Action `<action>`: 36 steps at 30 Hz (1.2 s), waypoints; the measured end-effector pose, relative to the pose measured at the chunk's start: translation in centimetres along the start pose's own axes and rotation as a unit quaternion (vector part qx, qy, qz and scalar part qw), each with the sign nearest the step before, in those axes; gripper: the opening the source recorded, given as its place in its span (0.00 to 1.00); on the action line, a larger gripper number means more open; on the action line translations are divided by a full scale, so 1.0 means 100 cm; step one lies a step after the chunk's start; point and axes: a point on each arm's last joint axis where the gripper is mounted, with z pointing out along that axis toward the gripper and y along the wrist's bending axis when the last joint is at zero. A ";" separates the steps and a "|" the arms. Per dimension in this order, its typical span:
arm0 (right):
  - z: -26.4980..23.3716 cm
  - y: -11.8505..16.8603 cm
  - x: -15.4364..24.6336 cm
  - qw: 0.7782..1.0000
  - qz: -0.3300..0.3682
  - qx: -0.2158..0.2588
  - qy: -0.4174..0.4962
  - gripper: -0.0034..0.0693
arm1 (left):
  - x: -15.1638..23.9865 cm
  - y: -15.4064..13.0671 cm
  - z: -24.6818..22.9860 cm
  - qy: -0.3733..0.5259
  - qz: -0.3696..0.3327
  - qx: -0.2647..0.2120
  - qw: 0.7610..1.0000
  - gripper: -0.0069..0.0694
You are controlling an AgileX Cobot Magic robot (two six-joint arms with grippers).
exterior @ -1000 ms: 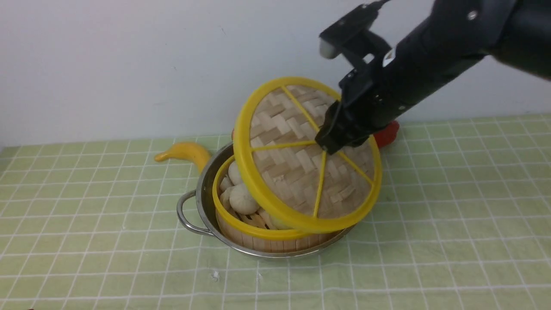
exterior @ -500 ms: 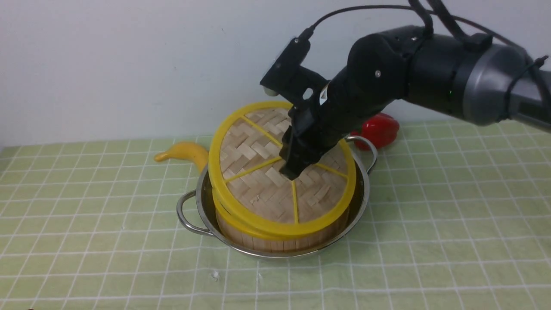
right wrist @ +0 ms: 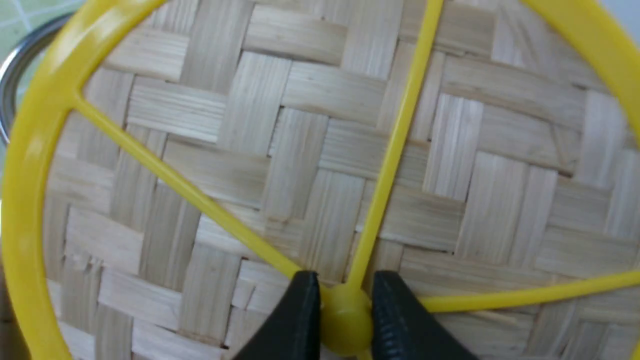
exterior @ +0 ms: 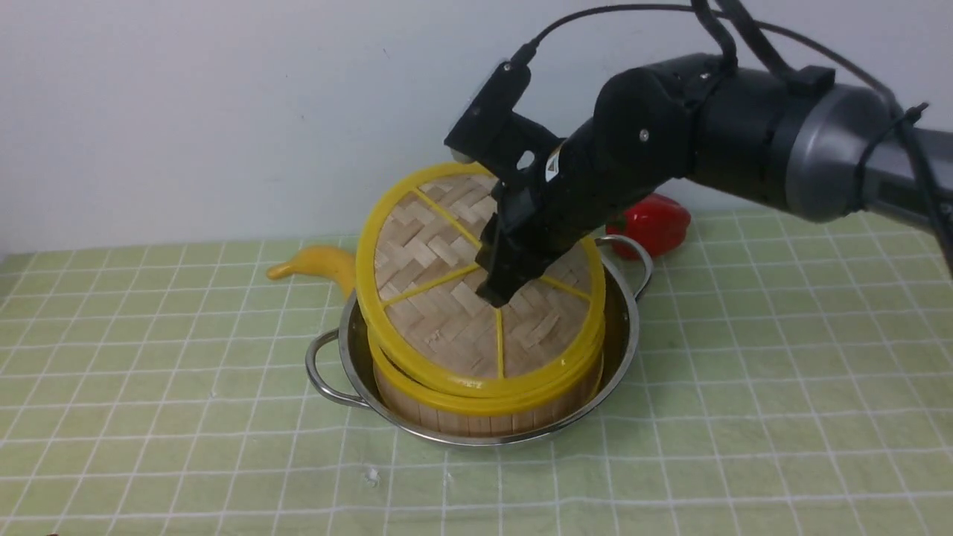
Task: Place the steamer in the pot on the green tablecloth, and put the lid on the steamer.
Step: 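Place the bamboo steamer lid onto the steamer basket in the pot with the right gripper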
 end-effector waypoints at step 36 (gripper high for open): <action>-0.007 -0.002 -0.014 0.998 0.023 -0.030 0.044 0.25 | 0.000 0.000 0.000 0.000 0.000 0.000 1.000 0.41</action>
